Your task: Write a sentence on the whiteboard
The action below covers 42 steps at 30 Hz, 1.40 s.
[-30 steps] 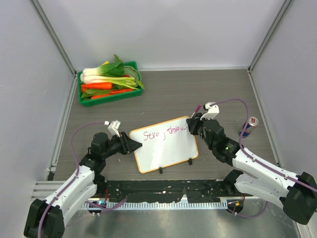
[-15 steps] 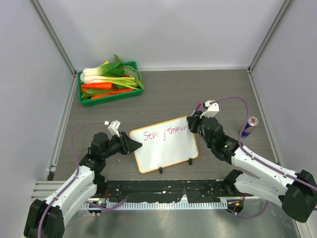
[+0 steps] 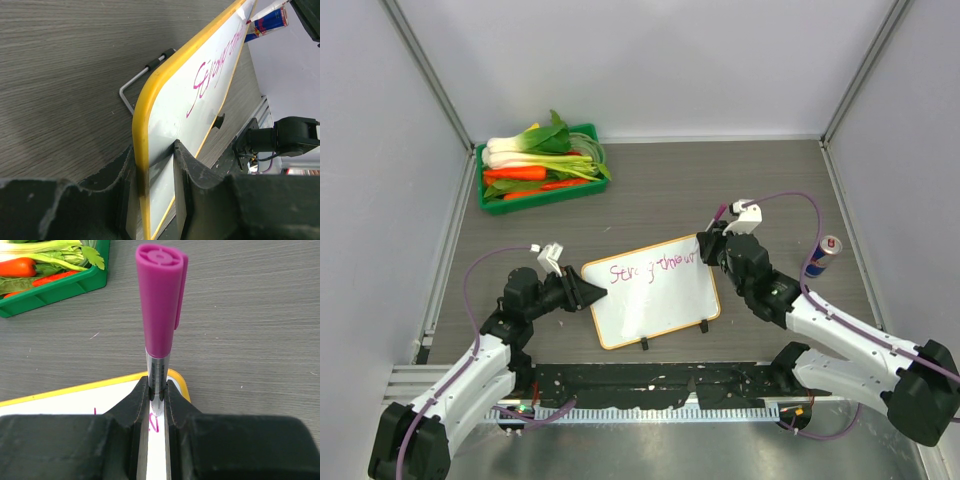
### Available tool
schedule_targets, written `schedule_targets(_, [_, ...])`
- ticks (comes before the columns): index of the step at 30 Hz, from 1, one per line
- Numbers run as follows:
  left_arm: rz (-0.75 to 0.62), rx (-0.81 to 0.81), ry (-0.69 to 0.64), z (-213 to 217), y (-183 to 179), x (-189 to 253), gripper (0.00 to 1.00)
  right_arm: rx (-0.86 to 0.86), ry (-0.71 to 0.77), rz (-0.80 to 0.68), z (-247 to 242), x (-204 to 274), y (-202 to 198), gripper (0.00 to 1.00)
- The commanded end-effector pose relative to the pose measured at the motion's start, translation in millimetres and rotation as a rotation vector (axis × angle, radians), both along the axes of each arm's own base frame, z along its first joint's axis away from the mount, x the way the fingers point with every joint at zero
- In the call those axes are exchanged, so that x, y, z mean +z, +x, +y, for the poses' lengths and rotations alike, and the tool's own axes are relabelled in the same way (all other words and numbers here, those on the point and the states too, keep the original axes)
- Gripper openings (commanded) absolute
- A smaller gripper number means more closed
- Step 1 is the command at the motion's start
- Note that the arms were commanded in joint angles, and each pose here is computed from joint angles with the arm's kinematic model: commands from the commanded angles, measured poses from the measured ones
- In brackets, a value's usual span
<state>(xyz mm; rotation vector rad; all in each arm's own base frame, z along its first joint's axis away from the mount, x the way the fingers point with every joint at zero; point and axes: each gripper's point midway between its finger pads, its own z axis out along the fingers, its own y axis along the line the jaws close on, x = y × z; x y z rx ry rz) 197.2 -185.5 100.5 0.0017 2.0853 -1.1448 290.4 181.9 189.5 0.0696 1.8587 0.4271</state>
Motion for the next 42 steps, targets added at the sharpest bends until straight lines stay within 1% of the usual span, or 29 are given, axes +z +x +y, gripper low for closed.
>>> schedule_targets(1, [-0.002, 0.048, 0.070, 11, 6, -14, 0.00, -0.006, 0.011, 0.000, -5, 0, -4, 0.01])
schedule_targets(15, [-0.005, 0.043, 0.067, 10, 6, -13, 0.00, 0.048, -0.003, 0.075, -8, -32, -25, 0.01])
schedule_targets(24, [-0.006, 0.044, 0.067, 10, 6, -13, 0.00, 0.093, 0.046, 0.066, 7, -27, -23, 0.01])
schedule_targets(30, [-0.010, 0.042, 0.064, 10, 5, -12, 0.00, 0.089, 0.092, 0.035, 18, -8, -11, 0.01])
schedule_targets(37, [-0.013, 0.043, 0.064, 10, 5, -12, 0.00, 0.052, 0.187, -0.087, 12, 48, -5, 0.01])
schedule_targets(40, [-0.012, 0.043, 0.064, 10, 5, -12, 0.00, 0.037, 0.182, -0.113, 8, 62, -3, 0.01])
schedule_targets(42, [-0.013, 0.043, 0.064, 10, 5, -12, 0.00, 0.015, 0.154, -0.113, 3, 61, 1, 0.01])
